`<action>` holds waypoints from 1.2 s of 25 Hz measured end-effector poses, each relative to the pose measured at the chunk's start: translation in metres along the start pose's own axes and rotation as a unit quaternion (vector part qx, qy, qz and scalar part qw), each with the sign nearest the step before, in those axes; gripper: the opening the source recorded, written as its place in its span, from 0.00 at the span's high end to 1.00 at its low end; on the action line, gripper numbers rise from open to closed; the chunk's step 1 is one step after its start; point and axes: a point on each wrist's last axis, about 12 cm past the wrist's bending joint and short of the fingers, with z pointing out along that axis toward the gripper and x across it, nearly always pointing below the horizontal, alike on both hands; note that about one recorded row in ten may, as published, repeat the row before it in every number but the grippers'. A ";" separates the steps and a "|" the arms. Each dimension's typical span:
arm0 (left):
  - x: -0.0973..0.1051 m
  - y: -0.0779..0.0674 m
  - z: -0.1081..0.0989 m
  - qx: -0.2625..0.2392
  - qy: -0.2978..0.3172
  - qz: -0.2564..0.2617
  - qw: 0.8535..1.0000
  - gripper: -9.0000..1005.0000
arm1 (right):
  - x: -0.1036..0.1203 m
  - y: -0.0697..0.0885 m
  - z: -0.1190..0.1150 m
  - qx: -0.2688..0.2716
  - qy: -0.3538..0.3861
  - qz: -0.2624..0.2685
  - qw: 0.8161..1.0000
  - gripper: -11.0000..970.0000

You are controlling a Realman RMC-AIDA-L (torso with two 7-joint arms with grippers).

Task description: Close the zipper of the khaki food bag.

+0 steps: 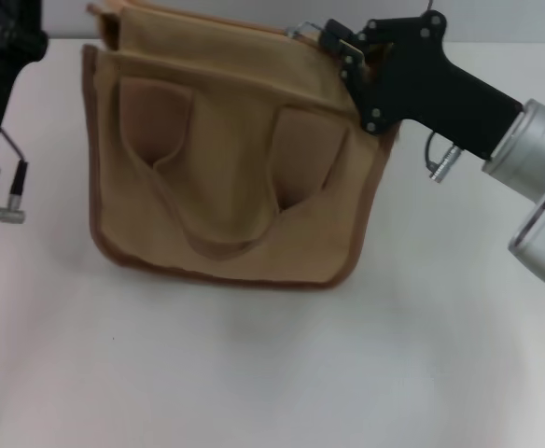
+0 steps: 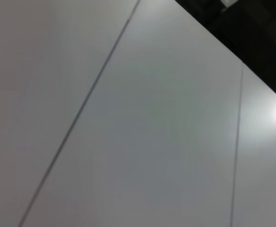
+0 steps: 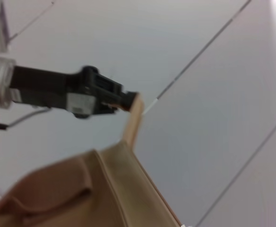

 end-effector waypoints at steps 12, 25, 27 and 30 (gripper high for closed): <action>-0.009 0.009 -0.021 -0.035 -0.001 0.018 0.999 0.90 | 0.004 0.009 -0.031 0.029 0.017 0.026 0.999 0.99; -0.001 -0.002 -0.038 0.031 0.079 0.012 0.996 0.90 | 0.000 0.012 -0.060 0.086 -0.026 0.214 0.973 0.88; -0.002 -0.003 -0.048 0.039 0.098 0.010 0.994 0.88 | 0.001 0.015 -0.062 0.080 -0.023 0.229 0.970 0.82; -0.004 -0.004 -0.066 0.032 0.121 0.010 0.992 0.81 | 0.002 0.018 -0.065 0.077 -0.021 0.253 0.964 0.71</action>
